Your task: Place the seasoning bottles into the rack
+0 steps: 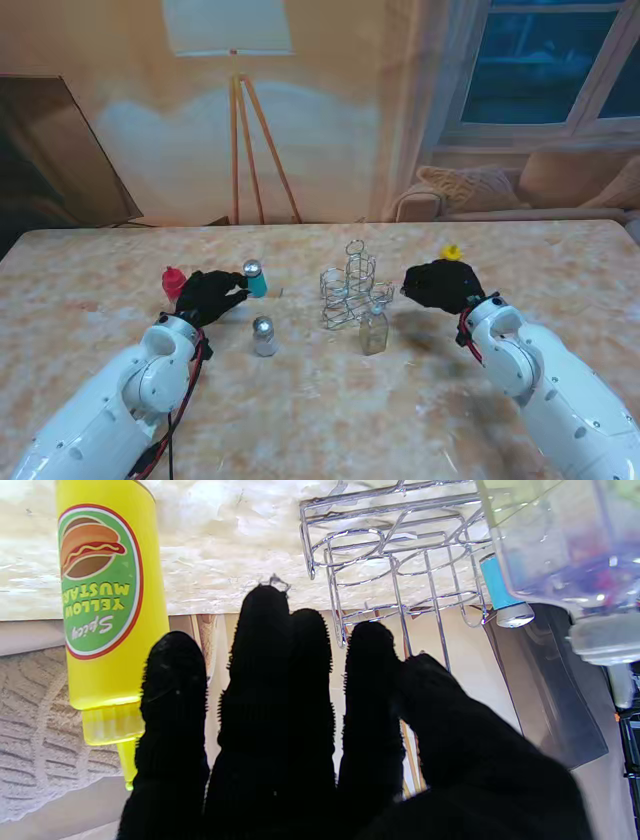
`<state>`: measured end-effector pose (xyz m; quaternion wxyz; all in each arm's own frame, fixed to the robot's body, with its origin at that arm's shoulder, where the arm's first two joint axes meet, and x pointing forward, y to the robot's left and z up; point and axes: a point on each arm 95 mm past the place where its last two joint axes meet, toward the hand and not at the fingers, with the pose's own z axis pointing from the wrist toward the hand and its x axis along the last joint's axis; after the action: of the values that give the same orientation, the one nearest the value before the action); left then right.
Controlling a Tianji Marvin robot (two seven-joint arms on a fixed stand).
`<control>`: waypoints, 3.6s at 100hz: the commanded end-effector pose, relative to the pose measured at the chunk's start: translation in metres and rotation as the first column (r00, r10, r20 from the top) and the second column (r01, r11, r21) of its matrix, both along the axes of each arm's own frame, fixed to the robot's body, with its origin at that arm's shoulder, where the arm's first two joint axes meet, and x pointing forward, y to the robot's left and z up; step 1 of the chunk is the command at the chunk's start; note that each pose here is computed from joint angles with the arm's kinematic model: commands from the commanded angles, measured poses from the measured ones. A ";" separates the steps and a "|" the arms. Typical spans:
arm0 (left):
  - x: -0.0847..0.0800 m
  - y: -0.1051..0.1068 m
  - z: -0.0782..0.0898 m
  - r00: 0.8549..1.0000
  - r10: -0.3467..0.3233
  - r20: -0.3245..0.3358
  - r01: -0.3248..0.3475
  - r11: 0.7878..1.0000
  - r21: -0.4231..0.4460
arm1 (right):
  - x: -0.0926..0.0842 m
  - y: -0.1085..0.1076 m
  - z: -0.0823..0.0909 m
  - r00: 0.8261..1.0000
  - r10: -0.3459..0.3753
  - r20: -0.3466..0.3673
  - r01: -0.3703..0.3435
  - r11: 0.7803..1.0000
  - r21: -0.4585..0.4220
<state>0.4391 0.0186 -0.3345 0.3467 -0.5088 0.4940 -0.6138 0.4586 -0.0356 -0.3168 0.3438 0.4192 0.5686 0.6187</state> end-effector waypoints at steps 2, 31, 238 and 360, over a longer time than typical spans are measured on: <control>-0.001 -0.001 -0.001 1.000 -0.007 -0.009 0.007 1.000 0.002 | -0.003 0.003 -0.004 1.000 0.006 -0.019 -0.006 1.000 -0.007; -0.001 0.000 0.000 1.000 -0.009 -0.003 0.009 1.000 0.001 | -0.003 0.003 -0.004 1.000 0.007 -0.017 -0.007 1.000 -0.010; 0.000 0.004 0.000 1.000 0.010 0.002 -0.010 1.000 -0.005 | 0.037 -0.035 0.067 0.991 0.072 0.113 -0.047 0.977 -0.209; 0.000 0.006 0.000 1.000 0.015 0.009 -0.015 1.000 -0.003 | 0.052 -0.059 0.029 0.995 -0.079 -0.061 0.058 0.957 -0.283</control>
<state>0.4401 0.0255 -0.3324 0.3559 -0.5076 0.4845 -0.6172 0.5117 -0.0966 -0.2793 0.4089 0.3981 0.6404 0.5140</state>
